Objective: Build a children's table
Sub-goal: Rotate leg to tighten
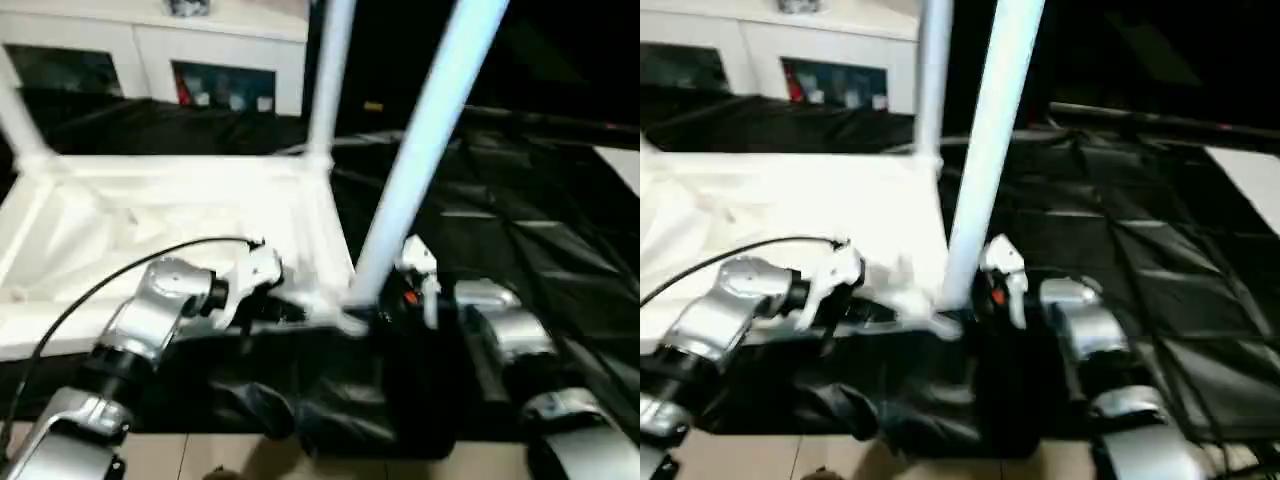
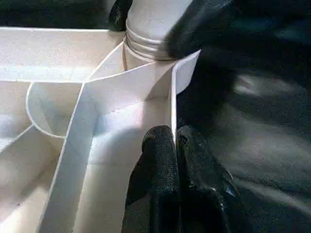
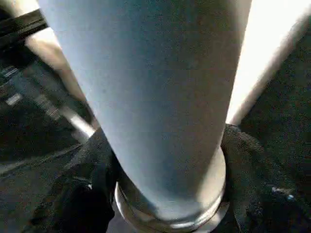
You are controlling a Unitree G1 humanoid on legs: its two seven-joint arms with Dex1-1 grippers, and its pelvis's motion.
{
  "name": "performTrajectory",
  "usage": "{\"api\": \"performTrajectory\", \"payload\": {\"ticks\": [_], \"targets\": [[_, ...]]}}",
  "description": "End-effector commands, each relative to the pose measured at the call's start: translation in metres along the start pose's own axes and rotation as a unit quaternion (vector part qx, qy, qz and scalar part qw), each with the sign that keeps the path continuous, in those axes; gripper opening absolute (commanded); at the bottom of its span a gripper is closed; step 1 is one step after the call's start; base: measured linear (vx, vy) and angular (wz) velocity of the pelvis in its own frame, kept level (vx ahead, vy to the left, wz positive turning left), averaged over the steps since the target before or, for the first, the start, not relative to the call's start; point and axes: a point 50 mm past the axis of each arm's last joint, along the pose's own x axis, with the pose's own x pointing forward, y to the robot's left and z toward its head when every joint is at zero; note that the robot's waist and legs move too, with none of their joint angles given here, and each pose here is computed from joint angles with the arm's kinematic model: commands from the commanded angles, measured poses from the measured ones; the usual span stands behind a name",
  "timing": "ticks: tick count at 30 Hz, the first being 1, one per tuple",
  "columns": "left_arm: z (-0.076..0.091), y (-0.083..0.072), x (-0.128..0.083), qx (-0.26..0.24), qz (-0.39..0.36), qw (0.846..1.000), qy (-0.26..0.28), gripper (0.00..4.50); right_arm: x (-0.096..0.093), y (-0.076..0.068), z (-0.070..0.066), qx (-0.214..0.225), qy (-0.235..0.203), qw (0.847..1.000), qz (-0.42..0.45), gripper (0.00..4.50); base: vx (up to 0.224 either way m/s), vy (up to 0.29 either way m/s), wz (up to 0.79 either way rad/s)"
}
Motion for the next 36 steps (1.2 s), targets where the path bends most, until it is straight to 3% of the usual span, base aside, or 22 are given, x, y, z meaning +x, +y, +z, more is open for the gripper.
{"api": "performTrajectory", "payload": {"ticks": [1,6,9,12,16,21,24,34,36], "targets": [[0.024,-0.004,0.016,0.022,-0.009,0.999,-0.039,0.0,0.01,0.002,-0.011,0.018,0.026,0.999,-0.044,2.67,0.0,0.0,0.0],[0.04,-0.001,0.035,0.01,0.055,0.997,-0.052,0.0,0.028,0.0,-0.011,0.064,0.02,0.986,-0.155,2.67,0.0,0.0,0.0],[0.047,-0.003,0.043,0.004,0.065,0.996,-0.066,0.0,0.039,0.007,-0.009,0.074,0.009,0.984,-0.161,2.67,0.0,0.0,0.0],[0.05,-0.007,0.047,0.007,0.056,0.996,-0.073,0.0,0.046,0.014,-0.006,0.085,-0.006,0.986,-0.143,3.39,0.0,0.0,0.0],[0.044,-0.01,0.044,0.012,0.032,0.997,-0.064,0.0,0.047,0.016,-0.001,0.057,-0.009,0.992,-0.11,3.8,0.0,0.0,0.0],[0.036,-0.01,0.035,0.013,0.009,0.999,-0.049,0.0,0.037,0.017,0.001,0.018,-0.003,0.999,-0.033,3.8,0.0,0.0,0.0],[0.028,-0.01,0.025,0.019,-0.021,0.999,-0.032,0.0,0.02,0.016,0.0,-0.026,0.021,0.998,0.044,3.8,0.0,0.0,0.0],[0.021,-0.01,0.007,0.041,-0.076,0.996,-0.026,0.0,-0.013,0.014,-0.004,-0.025,0.066,0.983,0.17,3.8,0.0,0.0,0.0],[0.02,-0.012,0.005,0.043,-0.092,0.994,-0.028,0.0,-0.015,0.016,-0.004,-0.019,0.068,0.98,0.185,3.56,0.0,0.0,0.0]]}}
